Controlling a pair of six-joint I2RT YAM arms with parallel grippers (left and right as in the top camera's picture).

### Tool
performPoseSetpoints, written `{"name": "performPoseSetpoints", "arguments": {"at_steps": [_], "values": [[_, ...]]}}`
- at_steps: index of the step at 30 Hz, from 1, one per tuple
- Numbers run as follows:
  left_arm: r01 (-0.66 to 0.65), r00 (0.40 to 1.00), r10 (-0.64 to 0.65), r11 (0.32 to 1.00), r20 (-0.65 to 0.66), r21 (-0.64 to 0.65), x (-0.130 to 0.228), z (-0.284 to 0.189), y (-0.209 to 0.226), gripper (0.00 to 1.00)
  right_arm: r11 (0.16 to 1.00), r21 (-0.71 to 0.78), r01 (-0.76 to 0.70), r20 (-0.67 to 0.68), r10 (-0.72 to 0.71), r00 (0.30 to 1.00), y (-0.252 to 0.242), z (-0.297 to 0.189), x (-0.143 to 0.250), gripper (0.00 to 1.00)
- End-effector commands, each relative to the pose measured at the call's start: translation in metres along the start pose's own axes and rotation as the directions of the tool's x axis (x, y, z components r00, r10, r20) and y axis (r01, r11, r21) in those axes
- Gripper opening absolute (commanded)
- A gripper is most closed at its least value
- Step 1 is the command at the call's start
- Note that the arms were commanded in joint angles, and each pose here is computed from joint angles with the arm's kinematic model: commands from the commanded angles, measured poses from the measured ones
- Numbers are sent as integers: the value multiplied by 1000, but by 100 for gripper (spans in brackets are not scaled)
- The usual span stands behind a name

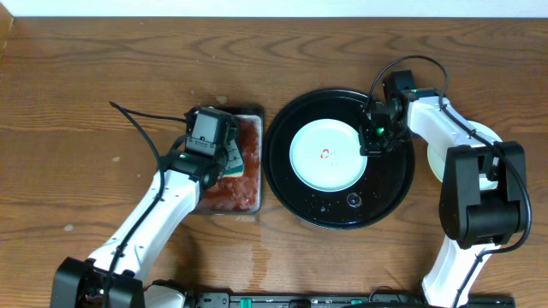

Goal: Clean dirty plates on tray and stack at the side
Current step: 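Lift the sponge up out of the water with left gripper, then hold the sponge raised above the water tray with left gripper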

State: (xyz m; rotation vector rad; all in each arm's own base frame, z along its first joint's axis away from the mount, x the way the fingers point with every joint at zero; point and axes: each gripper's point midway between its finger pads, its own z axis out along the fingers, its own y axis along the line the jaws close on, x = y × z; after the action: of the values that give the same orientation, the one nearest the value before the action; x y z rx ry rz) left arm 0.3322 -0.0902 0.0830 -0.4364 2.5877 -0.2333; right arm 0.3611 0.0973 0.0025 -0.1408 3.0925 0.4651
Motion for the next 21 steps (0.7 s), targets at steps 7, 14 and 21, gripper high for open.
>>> {"name": "performPoseSetpoints", "arguments": {"at_steps": [7,14,21], "values": [[15,1000,-17,982,11,188,-19,-22,-12,7,999,39,15,-18,-14,1000,-6,2,7,1],[71,997,-70,940,-16,333,-30,-41,-14,7,999,39,18,-19,-17,1000,-6,2,7,1],[57,998,-48,896,-30,440,-36,-52,-15,7,999,38,21,-21,-20,1000,-6,2,8,1]]}}
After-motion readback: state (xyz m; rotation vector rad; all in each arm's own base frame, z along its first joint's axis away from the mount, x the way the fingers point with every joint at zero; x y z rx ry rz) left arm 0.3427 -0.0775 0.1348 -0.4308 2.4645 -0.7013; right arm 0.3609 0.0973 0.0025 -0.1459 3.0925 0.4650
